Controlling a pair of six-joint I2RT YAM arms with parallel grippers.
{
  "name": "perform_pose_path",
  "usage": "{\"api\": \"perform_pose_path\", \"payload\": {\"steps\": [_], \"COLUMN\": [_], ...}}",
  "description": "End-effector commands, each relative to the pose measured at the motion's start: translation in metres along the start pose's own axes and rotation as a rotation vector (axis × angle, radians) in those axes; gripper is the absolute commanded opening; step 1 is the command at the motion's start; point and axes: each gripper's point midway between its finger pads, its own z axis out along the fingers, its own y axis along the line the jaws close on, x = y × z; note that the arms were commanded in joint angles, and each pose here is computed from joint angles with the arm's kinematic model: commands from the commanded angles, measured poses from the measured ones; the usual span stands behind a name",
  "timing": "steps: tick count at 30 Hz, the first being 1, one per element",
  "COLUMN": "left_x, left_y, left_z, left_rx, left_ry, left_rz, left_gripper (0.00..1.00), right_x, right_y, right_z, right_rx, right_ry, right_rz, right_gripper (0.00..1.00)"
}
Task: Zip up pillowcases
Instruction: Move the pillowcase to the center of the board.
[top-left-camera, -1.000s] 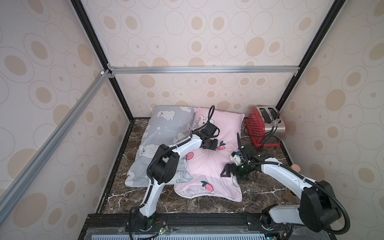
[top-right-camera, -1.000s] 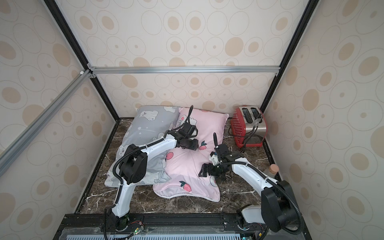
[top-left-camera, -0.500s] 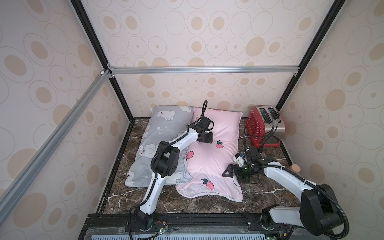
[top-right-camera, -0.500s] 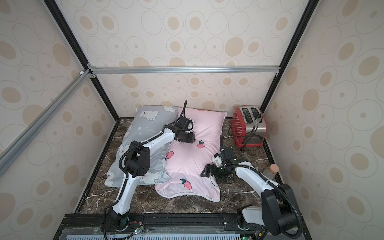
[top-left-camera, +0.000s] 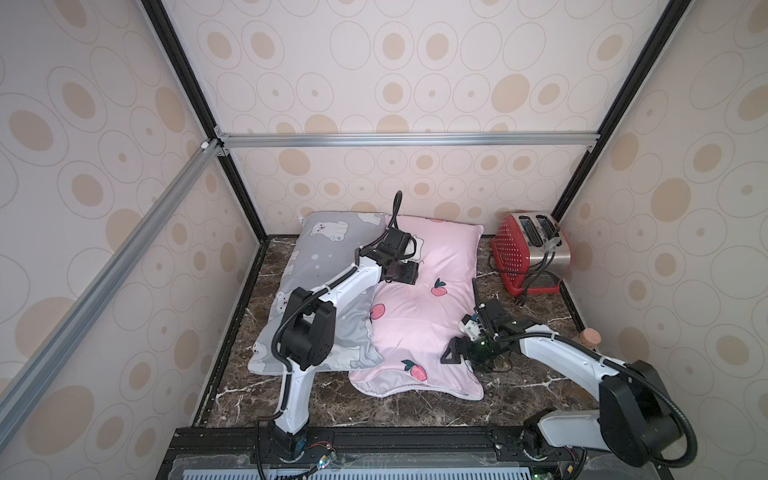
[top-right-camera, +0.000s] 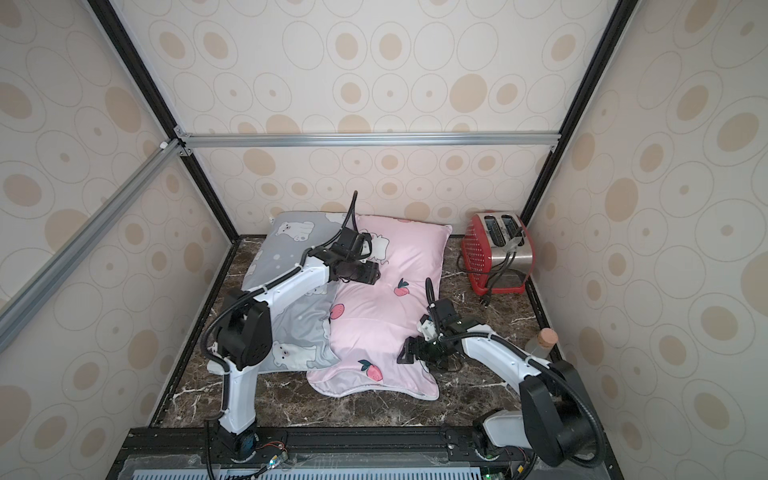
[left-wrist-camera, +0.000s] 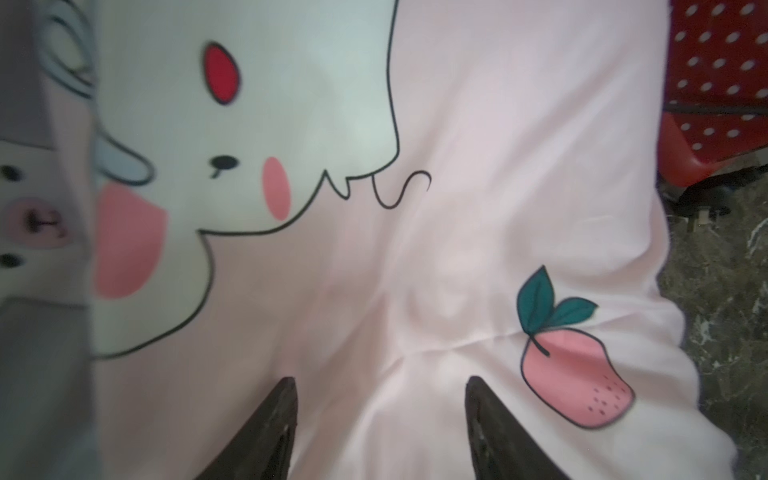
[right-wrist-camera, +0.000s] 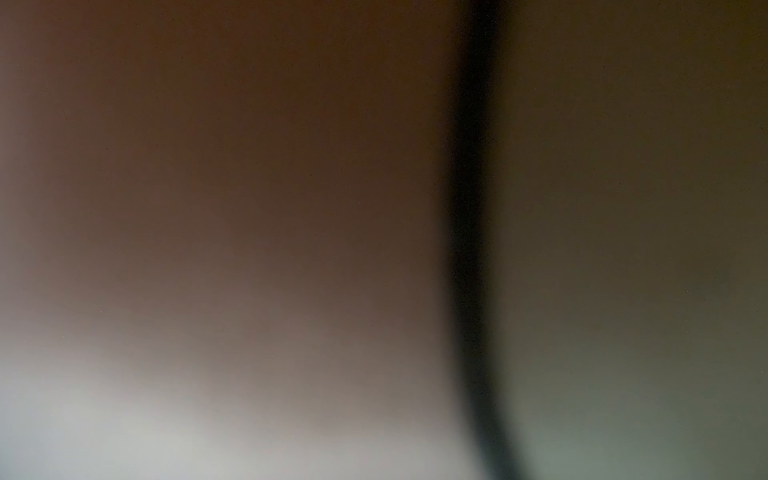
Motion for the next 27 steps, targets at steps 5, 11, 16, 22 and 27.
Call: {"api": "perform_pose_path", "payload": {"steps": [5,11,16,22,27], "left_x": [0.07,0.111,0.106,0.102,0.093], "left_y": [-0.044,-0.027,0.009,0.022,0.031], "left_z": [-0.007,0.066,0.089,0.091,0.097], "left_rx": [0.085,0.053,-0.007,-0.024,-0.049], "left_ry": [0.114,0.227,0.23,0.233,0.211], "left_rz": [-0.001,-0.057,-0.1,-0.094,-0.114], "left_gripper": [0.6,0.56,0.53,0.53,0.52], "right_x": [-0.07,-0.023,-0.001,-0.01,0.015], "right_y": [0.055,0.029,-0.022,-0.006,0.014], "right_z": [-0.011,-0.015,-0.02,-0.016,-0.031], "right_rx": [-0.141,-0.051,0.028,-0.158,-0.274], "right_ry": [-0.15,-0.021,-0.013,-0.026,-0.008], "right_rz": [-0.1,-0.1,0.009,0.047,0.071], "right_gripper": [0.87,0.98,1.0,1.0,0.99]}}
